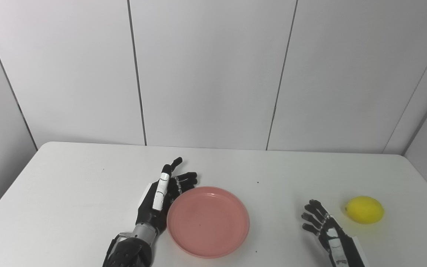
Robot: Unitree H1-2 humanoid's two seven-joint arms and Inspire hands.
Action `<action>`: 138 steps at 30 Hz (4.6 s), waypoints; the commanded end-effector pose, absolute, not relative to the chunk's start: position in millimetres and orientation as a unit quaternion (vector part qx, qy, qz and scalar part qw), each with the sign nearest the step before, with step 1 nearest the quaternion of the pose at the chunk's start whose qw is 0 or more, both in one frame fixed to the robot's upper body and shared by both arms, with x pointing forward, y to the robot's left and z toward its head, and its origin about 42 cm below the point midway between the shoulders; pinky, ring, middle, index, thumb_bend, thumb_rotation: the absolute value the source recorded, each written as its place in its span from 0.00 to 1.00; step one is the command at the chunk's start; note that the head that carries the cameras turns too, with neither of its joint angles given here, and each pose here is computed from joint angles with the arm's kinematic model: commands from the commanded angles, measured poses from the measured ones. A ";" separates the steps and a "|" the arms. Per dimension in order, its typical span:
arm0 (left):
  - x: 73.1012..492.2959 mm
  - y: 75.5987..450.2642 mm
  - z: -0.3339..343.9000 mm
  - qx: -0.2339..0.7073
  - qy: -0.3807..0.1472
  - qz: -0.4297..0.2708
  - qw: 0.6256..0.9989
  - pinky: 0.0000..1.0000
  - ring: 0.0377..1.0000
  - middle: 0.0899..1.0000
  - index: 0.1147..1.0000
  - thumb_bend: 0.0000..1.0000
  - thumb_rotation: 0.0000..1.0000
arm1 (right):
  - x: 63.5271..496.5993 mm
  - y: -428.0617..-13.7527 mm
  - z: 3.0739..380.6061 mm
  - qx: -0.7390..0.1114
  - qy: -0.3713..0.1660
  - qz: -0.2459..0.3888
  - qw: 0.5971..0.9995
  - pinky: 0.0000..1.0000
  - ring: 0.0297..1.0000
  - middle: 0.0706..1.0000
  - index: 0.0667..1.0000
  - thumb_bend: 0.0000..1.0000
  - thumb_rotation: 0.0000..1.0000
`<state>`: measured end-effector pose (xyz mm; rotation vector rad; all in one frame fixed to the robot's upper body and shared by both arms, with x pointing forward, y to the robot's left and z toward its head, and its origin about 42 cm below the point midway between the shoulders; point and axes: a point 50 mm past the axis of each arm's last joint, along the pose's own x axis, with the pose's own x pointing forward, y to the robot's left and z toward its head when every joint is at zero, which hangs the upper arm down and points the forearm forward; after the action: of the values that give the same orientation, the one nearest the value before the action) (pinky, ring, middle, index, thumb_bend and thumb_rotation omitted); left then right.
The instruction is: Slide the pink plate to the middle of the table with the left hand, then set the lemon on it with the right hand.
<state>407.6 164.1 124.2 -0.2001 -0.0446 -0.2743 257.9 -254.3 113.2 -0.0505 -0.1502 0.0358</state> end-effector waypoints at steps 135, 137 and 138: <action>438.3 215.8 116.2 -0.105 -0.020 -0.148 0.983 0.88 0.78 0.71 1.00 0.56 1.00 | 367.0 -400.2 213.2 -0.648 -0.139 -0.092 0.743 0.60 0.68 0.70 0.67 0.96 0.87; 437.9 215.6 116.3 -0.106 -0.020 -0.147 0.983 0.88 0.77 0.70 1.00 0.57 1.00 | 369.3 -402.9 207.2 -0.643 -0.131 -0.093 0.749 0.59 0.68 0.70 0.68 0.96 0.88; 437.6 215.5 116.4 -0.106 -0.020 -0.146 0.983 0.88 0.77 0.70 0.99 0.57 1.00 | 370.2 -403.8 204.9 -0.642 -0.127 -0.092 0.750 0.59 0.68 0.70 0.68 0.96 0.88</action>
<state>443.4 212.6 127.2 -0.2047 -0.0658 -0.2912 359.0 -400.0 178.8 -1.4060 -0.1877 -0.1487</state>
